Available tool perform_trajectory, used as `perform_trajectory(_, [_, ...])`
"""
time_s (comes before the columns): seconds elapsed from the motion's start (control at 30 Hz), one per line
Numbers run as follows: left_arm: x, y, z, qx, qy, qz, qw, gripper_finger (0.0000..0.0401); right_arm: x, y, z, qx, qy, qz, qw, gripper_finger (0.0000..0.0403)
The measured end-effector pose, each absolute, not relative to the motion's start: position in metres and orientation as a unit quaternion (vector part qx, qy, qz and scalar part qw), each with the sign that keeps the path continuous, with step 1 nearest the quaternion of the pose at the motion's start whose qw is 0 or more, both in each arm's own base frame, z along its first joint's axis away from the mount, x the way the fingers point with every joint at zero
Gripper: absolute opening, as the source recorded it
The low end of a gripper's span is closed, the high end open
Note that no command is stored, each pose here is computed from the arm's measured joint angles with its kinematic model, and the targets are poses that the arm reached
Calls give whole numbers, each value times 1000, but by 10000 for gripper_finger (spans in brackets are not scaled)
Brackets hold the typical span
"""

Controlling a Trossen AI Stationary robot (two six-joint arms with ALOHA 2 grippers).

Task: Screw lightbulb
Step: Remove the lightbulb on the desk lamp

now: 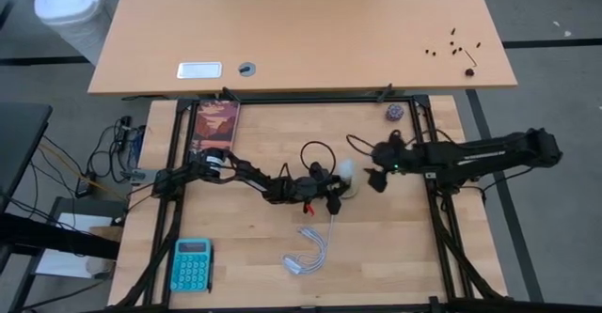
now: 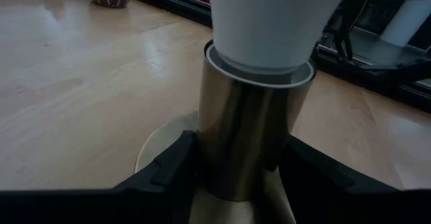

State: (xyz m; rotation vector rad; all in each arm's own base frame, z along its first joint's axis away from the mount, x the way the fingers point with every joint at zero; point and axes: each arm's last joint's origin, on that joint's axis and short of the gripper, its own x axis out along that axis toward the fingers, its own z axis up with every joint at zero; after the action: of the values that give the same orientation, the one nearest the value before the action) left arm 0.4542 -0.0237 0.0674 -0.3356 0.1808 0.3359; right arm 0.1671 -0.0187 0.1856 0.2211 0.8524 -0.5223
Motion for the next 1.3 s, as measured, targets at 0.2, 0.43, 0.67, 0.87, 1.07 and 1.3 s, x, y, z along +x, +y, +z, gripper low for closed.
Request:
perform_trajectory(0.2, [454,-25,68,-170,87,165,967,188,155,-13,198,152,391,-210,883,307])
perform_trajectory(0.43, [454,-26,68,-169,86,167,967,188,177,-7,205,145,331,-120,925,307])
perform_trajectory(0.67, [454,-26,68,-170,85,167,967,188,200,-5,189,166,341,-110,919,307])
perform_trajectory(0.87, [454,-26,68,-170,85,169,967,189,215,-1,181,180,325,-104,923,307])
perform_trajectory(1.07, [454,-26,68,-171,84,169,967,188,219,0,180,155,305,-158,926,307])
perform_trajectory(1.3, [455,-25,68,-187,81,174,964,188,200,-3,185,125,337,-203,911,307])
